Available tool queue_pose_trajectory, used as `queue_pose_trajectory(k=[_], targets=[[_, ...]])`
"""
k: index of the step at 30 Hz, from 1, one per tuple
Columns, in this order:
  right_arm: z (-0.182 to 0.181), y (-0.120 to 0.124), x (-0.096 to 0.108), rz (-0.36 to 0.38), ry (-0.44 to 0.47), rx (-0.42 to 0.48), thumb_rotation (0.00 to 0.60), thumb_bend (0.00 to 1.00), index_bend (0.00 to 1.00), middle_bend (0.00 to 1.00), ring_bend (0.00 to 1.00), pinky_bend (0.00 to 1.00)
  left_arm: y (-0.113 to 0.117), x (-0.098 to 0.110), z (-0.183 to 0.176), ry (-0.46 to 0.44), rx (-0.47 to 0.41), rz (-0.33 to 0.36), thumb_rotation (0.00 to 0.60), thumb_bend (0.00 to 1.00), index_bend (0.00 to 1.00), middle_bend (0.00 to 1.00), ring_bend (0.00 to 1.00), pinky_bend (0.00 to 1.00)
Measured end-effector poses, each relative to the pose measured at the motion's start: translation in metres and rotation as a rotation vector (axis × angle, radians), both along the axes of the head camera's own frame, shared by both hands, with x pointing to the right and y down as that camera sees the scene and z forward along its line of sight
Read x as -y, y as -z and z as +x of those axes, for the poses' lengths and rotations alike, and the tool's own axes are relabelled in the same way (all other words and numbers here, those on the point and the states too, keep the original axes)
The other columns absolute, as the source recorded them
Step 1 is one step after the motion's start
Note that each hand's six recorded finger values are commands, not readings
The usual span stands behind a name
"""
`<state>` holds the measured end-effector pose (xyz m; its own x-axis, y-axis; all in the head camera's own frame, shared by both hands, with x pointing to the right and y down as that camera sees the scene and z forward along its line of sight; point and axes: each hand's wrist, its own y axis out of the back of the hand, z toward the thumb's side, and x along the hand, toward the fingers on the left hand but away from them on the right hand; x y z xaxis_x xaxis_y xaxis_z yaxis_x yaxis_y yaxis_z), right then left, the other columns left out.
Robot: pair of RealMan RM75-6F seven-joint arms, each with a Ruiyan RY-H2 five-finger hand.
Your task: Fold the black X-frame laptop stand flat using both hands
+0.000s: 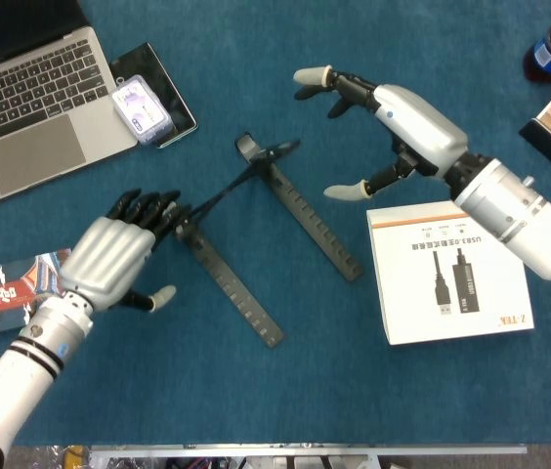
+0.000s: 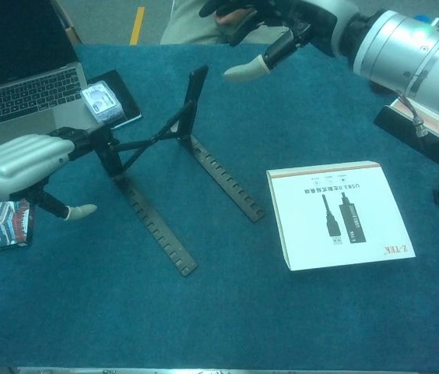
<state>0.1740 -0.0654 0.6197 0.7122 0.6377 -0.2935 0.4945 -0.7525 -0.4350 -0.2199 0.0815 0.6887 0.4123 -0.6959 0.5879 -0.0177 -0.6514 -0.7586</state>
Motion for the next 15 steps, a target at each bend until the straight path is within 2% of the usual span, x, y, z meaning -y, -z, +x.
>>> queue_pose_trajectory(k=[6,10,15], targets=[[0.002,0.003,0.0,0.005,-0.001,0.002,0.6,0.06,0.14,0.23,0.14,0.29,0.005,-0.012,0.0,-0.035,0.013,-0.036,0.492,0.26,0.01,0.0,0.0,0.0],[0.003,0.002,-0.001,0.007,0.004,-0.011,0.6,0.06,0.14,0.23,0.14,0.29,0.008,-0.012,0.0,-0.038,0.012,-0.026,0.502,0.26,0.01,0.0,0.0,0.0],[0.006,-0.002,-0.004,0.018,0.02,-0.045,0.6,0.06,0.14,0.23,0.14,0.29,0.01,-0.006,-0.004,-0.054,0.027,0.031,0.6,0.26,0.01,0.0,0.0,0.0]])
